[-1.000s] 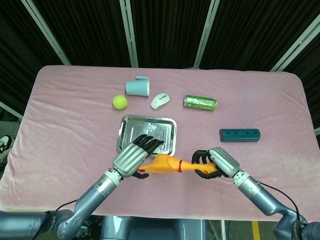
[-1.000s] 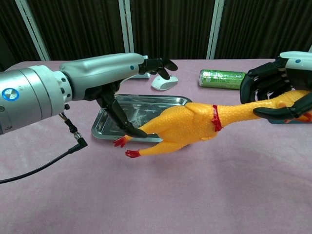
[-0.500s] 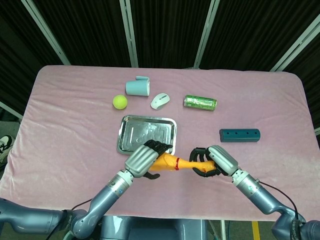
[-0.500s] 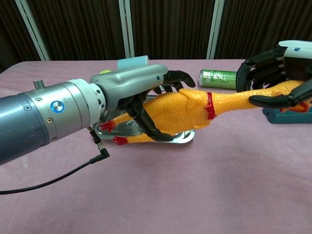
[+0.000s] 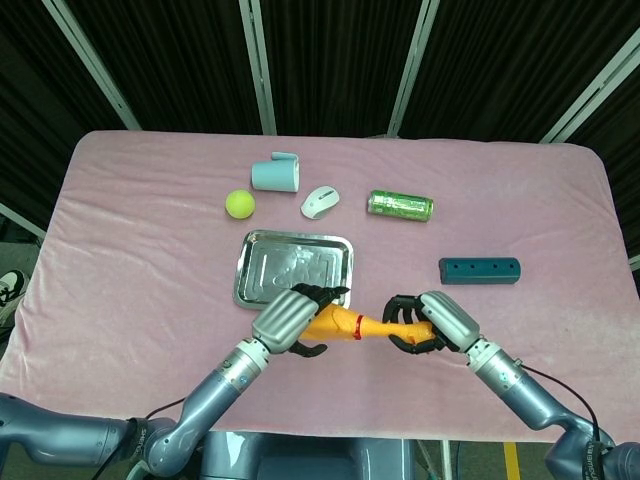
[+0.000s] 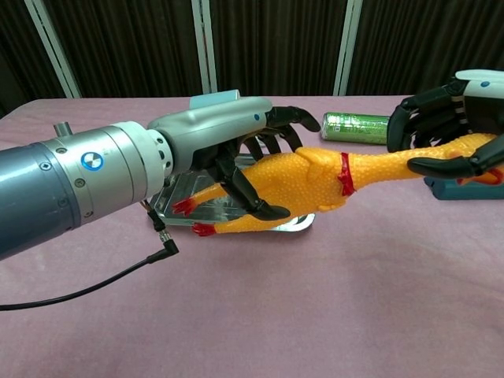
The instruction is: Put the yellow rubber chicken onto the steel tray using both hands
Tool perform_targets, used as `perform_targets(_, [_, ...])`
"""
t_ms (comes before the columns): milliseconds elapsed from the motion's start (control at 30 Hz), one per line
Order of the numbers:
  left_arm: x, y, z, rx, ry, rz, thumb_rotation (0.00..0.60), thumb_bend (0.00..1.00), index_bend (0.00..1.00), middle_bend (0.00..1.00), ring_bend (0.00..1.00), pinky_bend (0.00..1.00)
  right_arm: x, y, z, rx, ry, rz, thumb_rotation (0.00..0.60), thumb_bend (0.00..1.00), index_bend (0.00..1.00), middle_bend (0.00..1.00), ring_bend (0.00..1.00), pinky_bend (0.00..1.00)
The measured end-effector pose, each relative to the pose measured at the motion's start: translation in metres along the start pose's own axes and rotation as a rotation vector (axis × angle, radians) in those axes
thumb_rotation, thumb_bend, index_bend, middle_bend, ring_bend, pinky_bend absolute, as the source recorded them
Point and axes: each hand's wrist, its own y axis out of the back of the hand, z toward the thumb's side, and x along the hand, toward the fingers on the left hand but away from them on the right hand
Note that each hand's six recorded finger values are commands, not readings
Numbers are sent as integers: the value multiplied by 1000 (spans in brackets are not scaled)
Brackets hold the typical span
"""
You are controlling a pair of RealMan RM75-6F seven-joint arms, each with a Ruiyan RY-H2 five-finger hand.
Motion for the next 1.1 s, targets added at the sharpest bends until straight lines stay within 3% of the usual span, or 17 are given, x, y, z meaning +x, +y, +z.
perform_targets(167, [1, -1, -2, -1, 3, -11, 600, 325, 193, 273, 264, 279, 0, -1, 0, -6, 1, 3, 600, 874, 823, 648, 656, 871])
perform_targets(367, [6, -5, -5, 5, 20, -16, 600, 371, 206, 289, 285, 292, 1, -2, 2, -11, 6, 5, 600, 879, 830, 651, 658, 873])
perform_targets(433, [8, -6, -6, 5, 27, -18, 600, 422, 257, 349, 348, 337, 1, -2, 3, -12, 10, 4, 600, 886, 831, 652, 659, 873])
perform_targets(567, [11, -6, -5, -7, 30, -11, 600, 582, 458, 566, 548, 521, 1, -2, 4, -17, 14, 2, 600, 893, 833, 653, 659, 873])
perform_targets(667, [12, -4, -3, -32, 30, 11, 600, 660, 559, 665, 636, 589, 1, -2, 4, -24, 16, 0, 600, 899, 837, 655, 662, 876])
perform_targets(833, [14, 1, -1, -63, 19, 62, 600, 724, 643, 750, 710, 639, 2, -1, 4, -32, 20, -6, 600, 903, 840, 656, 664, 877])
perform_targets(933, [15, 3, 0, -68, 11, 83, 600, 679, 615, 727, 688, 634, 2, -1, 4, -36, 23, -9, 600, 903, 840, 657, 664, 877])
perform_targets(1100, [14, 1, -1, -68, 8, 76, 600, 295, 279, 412, 375, 443, 3, 1, 3, -38, 20, -14, 600, 909, 840, 657, 664, 877])
